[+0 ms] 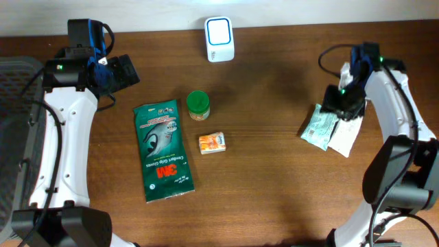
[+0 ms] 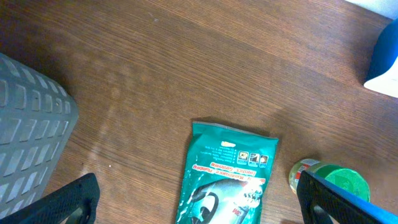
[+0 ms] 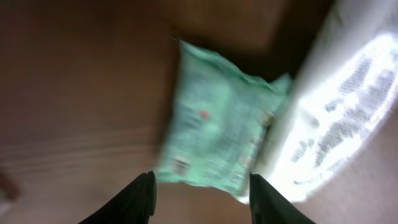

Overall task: Scan the item barcode
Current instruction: 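Move the packet to the table's right side and release it, then reach the right gripper to the orange Kleenex pack and grasp it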

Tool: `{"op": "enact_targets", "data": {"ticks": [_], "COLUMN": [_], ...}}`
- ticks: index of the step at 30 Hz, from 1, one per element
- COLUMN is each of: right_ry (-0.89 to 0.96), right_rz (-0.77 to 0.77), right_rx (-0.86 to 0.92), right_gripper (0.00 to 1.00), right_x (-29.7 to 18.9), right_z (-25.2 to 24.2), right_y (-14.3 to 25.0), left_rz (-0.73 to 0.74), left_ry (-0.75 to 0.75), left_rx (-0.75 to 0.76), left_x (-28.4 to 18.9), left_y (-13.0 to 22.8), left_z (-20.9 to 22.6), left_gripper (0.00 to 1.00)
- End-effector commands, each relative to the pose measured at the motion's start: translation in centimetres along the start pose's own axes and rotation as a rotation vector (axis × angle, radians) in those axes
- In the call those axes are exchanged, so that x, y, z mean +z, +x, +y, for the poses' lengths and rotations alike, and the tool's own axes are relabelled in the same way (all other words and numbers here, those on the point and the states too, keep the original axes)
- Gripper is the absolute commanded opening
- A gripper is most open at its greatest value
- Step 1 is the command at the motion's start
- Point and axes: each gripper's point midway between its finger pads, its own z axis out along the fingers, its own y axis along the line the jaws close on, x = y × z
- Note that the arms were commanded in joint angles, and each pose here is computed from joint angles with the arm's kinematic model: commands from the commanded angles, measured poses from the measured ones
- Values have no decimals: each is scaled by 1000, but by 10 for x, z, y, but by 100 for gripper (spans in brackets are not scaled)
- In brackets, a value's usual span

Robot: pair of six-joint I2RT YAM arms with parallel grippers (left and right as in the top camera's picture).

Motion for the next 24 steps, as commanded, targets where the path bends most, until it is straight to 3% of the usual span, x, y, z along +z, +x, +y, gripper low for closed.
{"op": "enact_targets", "data": {"ticks": [1, 6, 13, 20, 24], "right_ry": [-227, -312, -353, -392, -402], "right_rz": [2, 27, 74, 83, 86], "right_rx": [-142, -265, -403, -572, -639], "right_gripper": [46, 50, 48, 34, 33], "right_x": [-5, 17, 54, 86, 99], "right_z": [78, 161, 245, 313, 333], "right_y": [5, 32, 79, 130, 151], "left_rz": [-12, -12, -12, -12, -12], "left_ry": [6, 6, 6, 6, 6], "left_rx": [11, 11, 11, 11, 11], "left_x": [-3, -3, -3, -3, -3], "left_y": [-4, -4, -4, -4, -4], "left_z": [0, 0, 0, 0, 0], "left_gripper": [99, 99, 99, 99, 99]}}
